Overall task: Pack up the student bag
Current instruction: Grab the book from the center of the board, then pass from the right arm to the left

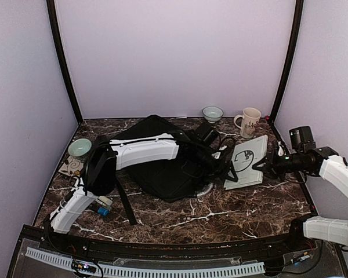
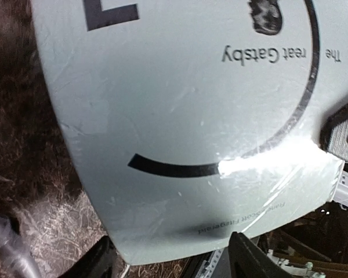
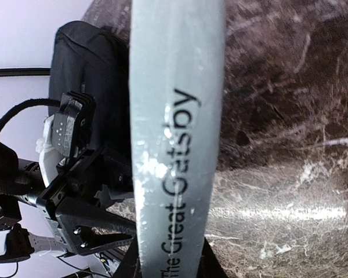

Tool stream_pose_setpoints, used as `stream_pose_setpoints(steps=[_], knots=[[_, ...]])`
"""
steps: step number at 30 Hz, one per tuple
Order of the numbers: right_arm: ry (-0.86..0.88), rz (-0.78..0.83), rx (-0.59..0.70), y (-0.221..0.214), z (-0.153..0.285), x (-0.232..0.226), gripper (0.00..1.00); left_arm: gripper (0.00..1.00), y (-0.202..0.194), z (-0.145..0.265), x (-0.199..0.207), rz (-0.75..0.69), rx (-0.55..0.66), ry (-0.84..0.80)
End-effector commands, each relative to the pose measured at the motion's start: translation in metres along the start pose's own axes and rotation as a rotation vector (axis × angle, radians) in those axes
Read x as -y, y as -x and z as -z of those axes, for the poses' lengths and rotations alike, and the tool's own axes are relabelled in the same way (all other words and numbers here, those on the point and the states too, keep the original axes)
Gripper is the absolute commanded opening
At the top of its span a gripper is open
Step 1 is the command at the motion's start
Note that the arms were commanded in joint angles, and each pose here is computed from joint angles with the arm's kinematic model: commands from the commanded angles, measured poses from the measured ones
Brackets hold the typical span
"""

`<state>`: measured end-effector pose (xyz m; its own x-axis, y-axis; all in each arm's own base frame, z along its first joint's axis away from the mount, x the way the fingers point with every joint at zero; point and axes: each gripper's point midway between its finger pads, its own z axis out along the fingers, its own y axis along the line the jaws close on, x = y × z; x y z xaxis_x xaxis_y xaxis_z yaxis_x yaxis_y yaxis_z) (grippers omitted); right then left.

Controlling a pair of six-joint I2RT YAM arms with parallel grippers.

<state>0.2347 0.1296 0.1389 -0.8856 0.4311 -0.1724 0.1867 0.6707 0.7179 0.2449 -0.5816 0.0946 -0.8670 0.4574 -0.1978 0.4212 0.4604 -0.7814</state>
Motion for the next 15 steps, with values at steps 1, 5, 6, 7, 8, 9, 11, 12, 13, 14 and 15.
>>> stream_pose_setpoints(steps=[1,5,6,7,8,9,11,12,13,14,15], knots=[[0.195,0.253,0.156,0.03,0.046,-0.079,0.0,0.72,0.031,0.101,0.09,-0.199,0.194,-0.036],[0.365,0.362,0.209,0.036,0.072,-0.127,0.0,0.77,0.043,0.172,0.102,-0.267,0.302,0.024],[0.416,0.393,0.217,0.035,0.079,-0.138,0.0,0.78,0.047,0.192,0.1,-0.279,0.334,0.042],[0.466,0.42,0.227,0.035,0.084,-0.149,0.0,0.79,0.048,0.211,0.101,-0.287,0.363,0.05],[0.515,0.443,0.238,0.035,0.09,-0.159,0.0,0.81,0.049,0.227,0.1,-0.288,0.384,0.048],[0.569,0.469,0.246,0.034,0.096,-0.169,0.0,0.82,0.05,0.242,0.099,-0.288,0.406,0.036],[0.683,0.506,0.248,0.031,0.109,-0.19,0.0,0.83,0.048,0.267,0.096,-0.28,0.434,-0.007],[0.742,0.534,0.244,0.029,0.116,-0.2,0.0,0.83,0.048,0.281,0.1,-0.288,0.454,-0.041],[0.797,0.556,0.232,0.026,0.122,-0.21,0.0,0.85,0.046,0.292,0.106,-0.299,0.467,-0.077],[0.844,0.578,0.219,0.022,0.128,-0.218,0.0,0.87,0.045,0.301,0.112,-0.309,0.476,-0.114],[0.876,0.599,0.199,0.019,0.13,-0.225,0.0,0.87,0.042,0.31,0.124,-0.339,0.471,-0.178]])
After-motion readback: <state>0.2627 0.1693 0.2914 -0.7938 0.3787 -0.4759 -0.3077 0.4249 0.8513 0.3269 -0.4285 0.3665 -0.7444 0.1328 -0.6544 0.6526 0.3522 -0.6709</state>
